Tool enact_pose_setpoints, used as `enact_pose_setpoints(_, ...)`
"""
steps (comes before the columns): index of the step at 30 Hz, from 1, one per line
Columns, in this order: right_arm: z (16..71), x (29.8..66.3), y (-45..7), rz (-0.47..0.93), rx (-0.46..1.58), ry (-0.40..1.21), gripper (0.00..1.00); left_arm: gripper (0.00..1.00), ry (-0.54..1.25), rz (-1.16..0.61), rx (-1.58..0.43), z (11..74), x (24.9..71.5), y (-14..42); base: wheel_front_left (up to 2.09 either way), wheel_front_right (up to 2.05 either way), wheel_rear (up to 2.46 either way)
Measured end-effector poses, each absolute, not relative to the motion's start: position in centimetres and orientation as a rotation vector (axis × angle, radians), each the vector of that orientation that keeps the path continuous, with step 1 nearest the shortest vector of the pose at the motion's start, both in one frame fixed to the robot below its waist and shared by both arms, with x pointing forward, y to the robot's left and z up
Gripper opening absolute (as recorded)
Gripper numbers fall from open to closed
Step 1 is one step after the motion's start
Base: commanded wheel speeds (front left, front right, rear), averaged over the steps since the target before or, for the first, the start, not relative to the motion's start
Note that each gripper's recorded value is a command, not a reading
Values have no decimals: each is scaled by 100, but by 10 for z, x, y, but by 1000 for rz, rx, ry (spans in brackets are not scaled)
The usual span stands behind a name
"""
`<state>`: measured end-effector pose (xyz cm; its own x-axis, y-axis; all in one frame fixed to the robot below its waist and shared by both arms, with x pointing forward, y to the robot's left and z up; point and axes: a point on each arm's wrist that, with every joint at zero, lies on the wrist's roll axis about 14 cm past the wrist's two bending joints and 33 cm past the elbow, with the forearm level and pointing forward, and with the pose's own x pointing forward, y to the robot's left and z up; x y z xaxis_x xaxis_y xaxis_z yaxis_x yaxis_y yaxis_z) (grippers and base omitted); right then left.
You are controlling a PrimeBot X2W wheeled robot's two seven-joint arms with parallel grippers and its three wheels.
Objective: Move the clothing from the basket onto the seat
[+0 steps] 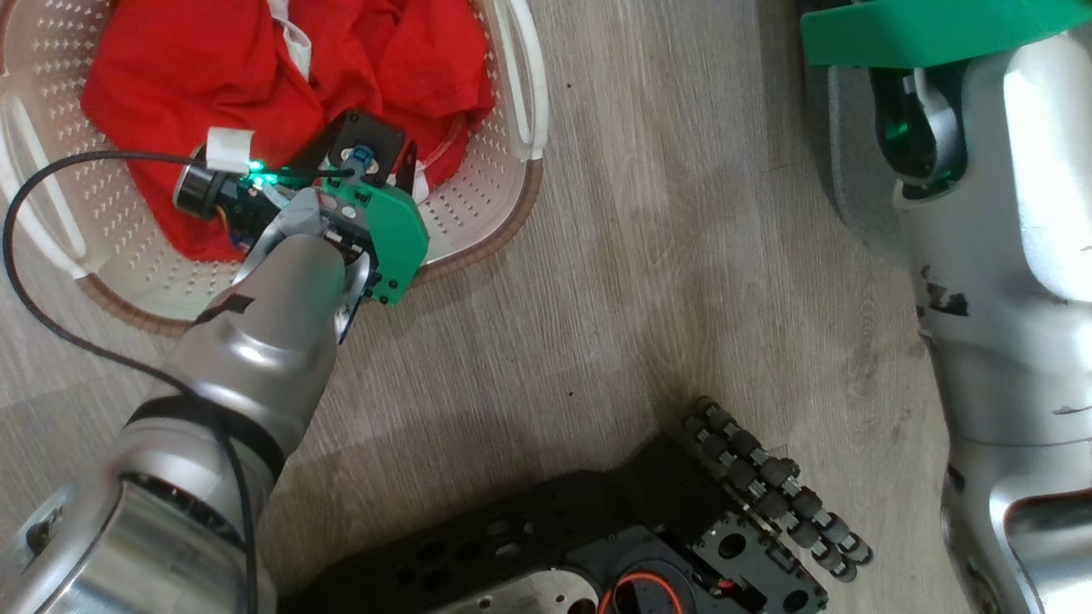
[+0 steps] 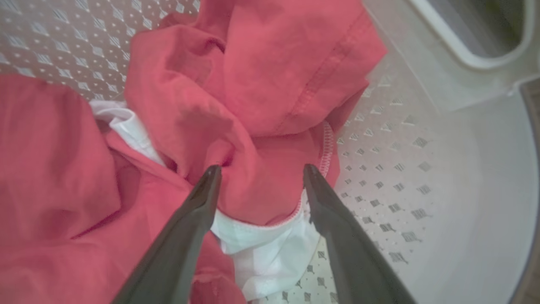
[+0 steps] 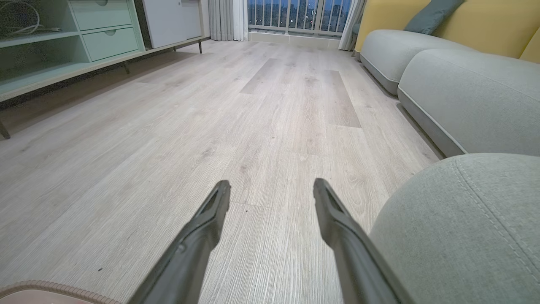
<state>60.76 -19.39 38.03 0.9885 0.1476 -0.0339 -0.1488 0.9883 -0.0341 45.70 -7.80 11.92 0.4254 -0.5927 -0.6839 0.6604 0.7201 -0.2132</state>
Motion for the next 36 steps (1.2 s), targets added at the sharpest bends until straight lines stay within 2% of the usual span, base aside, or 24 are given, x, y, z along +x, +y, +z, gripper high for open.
enact_pose_setpoints(1,381,608,-194,149,-36,29,100,76,820,-784,93,118,456,-78,0,0,0)
enact_pose_setpoints(3,382,608,-194,149,-36,24,100,0,830,-772,88,117,456,-76,0,0,0)
enact_pose_setpoints(21,405,610,-188,160,-26,-16,100,0,804,-758,59,136,482,-65,0,0,0)
enact_pose_setpoints(27,429,606,-184,159,-34,-39,100,0,739,-730,34,177,493,-56,0,0,0)
enact_pose_setpoints(36,461,576,-180,140,-26,-42,100,0,641,-638,-24,252,489,-34,0,0,0)
